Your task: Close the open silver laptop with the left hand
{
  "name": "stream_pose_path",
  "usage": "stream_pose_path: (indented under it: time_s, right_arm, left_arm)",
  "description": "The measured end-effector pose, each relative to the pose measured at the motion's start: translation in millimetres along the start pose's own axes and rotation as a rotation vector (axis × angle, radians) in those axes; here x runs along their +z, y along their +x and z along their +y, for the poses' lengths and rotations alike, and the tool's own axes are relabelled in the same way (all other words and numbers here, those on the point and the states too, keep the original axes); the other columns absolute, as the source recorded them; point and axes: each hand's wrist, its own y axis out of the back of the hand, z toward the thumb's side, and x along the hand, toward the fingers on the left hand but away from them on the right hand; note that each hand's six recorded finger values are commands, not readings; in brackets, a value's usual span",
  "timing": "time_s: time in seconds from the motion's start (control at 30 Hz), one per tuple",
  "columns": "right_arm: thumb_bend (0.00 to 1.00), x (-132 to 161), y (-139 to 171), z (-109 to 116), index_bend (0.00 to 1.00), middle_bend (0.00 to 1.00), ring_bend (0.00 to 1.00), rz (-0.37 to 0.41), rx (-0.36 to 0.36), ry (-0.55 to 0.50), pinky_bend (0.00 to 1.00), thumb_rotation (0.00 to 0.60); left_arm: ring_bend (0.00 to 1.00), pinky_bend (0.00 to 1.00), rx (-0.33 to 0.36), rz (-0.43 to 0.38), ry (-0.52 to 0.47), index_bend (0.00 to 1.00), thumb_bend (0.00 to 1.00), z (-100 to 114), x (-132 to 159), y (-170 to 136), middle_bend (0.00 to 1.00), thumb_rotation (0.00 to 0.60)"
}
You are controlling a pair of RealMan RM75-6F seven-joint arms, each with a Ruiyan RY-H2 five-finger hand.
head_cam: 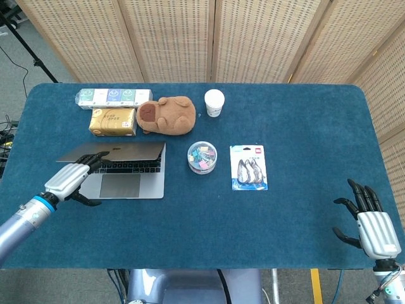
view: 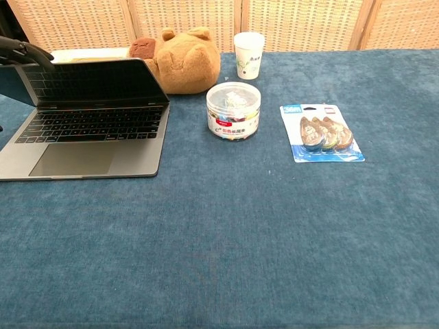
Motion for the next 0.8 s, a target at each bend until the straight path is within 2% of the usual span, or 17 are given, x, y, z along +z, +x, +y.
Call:
stream_pose_path:
  time_s: [0.8]
  right_arm:
    - [0.23, 1, 1, 1, 0.31, 0.0, 0.0, 0.003, -0.002, -0.001, 0.0, 0.6]
  left_arm:
    - [0.06, 0.07, -0.117, 0.009, -0.05, 0.18, 0.0, -49, -7, -7, 0.03, 0.6]
